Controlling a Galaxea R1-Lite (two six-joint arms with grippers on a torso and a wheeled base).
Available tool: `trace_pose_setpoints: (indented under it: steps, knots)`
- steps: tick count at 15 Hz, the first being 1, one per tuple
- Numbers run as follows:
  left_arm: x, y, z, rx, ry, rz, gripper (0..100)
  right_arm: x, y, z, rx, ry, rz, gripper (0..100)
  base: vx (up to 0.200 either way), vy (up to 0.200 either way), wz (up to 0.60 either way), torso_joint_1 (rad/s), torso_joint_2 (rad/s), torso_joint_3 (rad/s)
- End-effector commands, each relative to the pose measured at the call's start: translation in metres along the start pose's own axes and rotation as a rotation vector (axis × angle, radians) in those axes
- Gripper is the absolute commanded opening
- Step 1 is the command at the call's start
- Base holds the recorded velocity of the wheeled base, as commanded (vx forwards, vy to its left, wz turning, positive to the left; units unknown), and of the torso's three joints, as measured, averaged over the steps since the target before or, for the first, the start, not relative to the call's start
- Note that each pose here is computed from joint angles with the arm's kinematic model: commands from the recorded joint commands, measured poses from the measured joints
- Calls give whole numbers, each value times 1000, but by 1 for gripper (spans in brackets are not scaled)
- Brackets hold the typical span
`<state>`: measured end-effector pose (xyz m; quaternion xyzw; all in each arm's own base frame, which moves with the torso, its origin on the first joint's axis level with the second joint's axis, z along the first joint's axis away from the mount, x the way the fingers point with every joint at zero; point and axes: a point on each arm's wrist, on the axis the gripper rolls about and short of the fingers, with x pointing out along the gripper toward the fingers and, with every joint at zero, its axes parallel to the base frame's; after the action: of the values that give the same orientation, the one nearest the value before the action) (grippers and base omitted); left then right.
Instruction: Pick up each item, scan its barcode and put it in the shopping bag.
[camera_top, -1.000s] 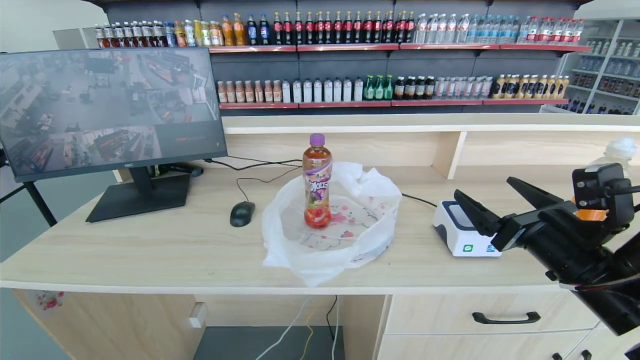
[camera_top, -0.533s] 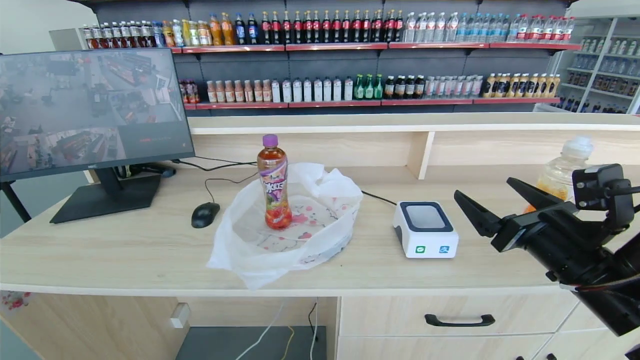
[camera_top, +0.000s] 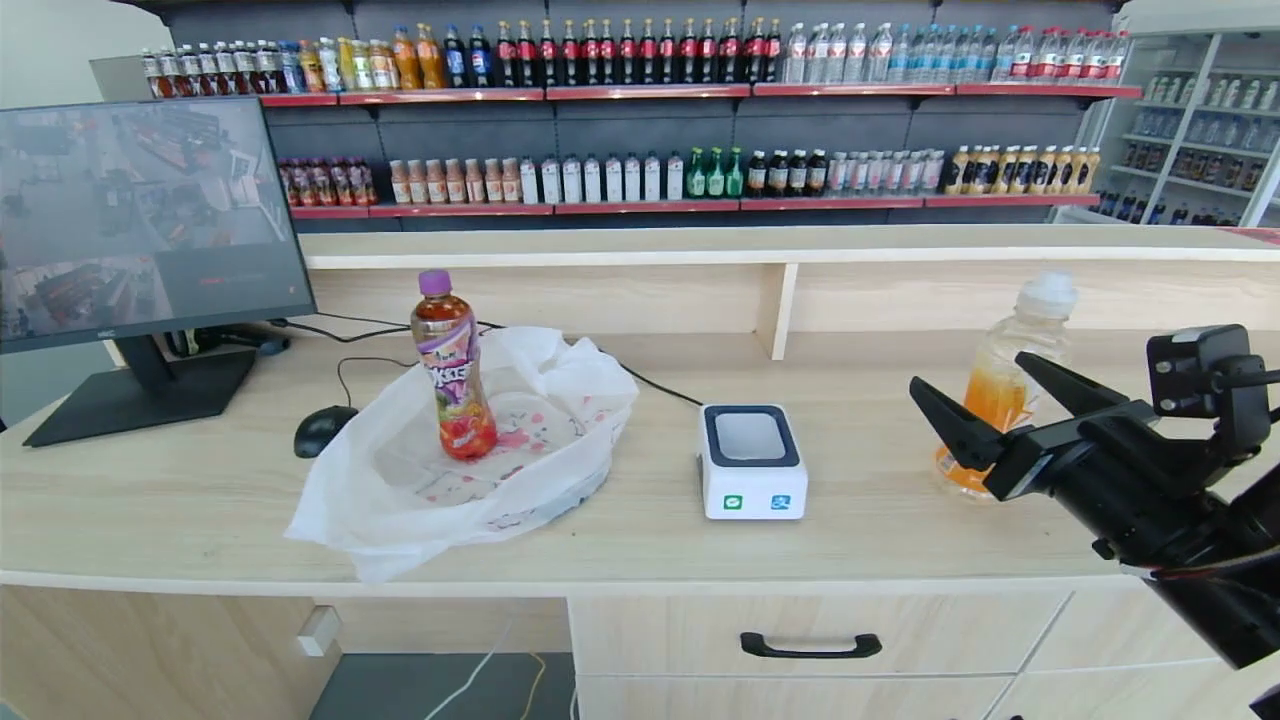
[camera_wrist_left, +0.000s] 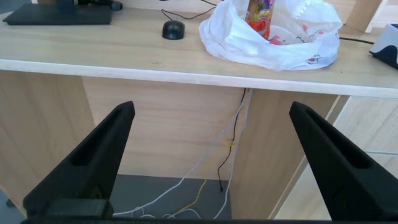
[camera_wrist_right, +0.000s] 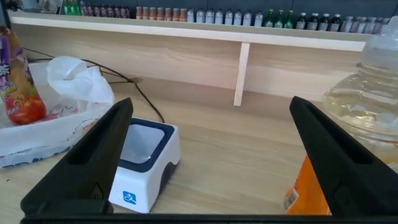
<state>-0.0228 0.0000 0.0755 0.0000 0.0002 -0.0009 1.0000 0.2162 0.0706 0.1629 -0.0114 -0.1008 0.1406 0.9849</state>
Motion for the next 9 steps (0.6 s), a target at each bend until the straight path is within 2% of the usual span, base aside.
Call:
trace_pose_setpoints:
  steps: [1, 8, 9]
  knots:
    - [0, 0, 0, 0, 0, 0, 100, 0, 0, -1, -1, 3, -1, 100, 0, -200, 0, 7, 2, -2]
    - [0, 0, 0, 0, 0, 0, 100, -1, 0, 0, 2, 3, 1, 100, 0, -200, 0, 4, 2, 2]
    - [0, 0, 0, 0, 0, 0, 100, -2, 1, -1, 5, 5, 5, 100, 0, 0, 0, 0, 0, 0]
